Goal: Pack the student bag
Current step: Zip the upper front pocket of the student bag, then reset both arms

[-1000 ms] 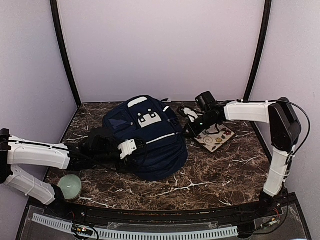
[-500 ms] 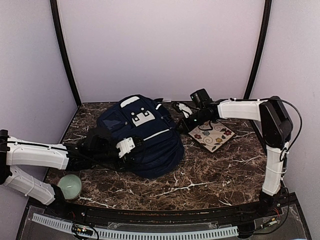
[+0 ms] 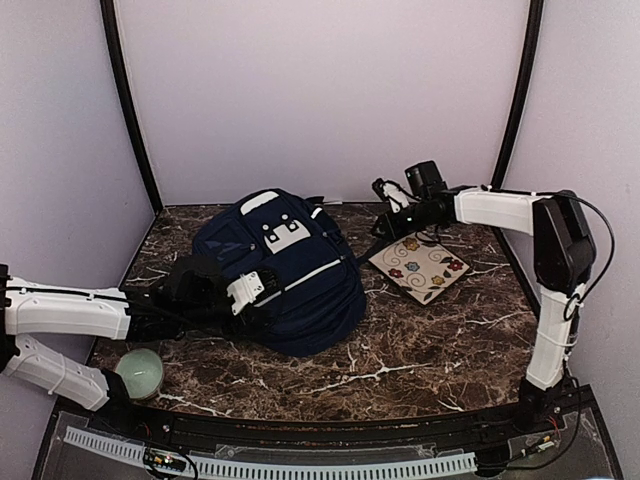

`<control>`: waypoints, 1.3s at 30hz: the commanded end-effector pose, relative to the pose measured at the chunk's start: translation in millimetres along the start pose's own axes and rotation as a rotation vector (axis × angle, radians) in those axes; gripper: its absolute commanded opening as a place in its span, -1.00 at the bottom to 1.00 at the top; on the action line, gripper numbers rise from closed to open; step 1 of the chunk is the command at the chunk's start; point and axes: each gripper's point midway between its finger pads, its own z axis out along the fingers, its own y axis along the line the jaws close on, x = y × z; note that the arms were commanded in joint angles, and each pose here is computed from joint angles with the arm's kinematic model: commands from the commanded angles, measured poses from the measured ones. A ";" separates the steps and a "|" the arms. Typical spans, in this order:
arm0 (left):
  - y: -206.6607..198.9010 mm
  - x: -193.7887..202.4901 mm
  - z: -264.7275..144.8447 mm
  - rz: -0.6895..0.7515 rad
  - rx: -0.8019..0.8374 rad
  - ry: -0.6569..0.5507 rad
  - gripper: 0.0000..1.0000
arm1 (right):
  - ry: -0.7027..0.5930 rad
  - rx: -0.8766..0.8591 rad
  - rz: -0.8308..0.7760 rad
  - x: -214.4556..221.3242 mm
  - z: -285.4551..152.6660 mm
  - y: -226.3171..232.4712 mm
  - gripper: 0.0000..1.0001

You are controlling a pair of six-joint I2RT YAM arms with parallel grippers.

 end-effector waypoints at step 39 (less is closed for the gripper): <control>147.6 23.9 -156.0 -0.663 -0.712 -0.181 0.98 | -0.697 0.593 0.274 59.2 -329.4 -93.5 1.00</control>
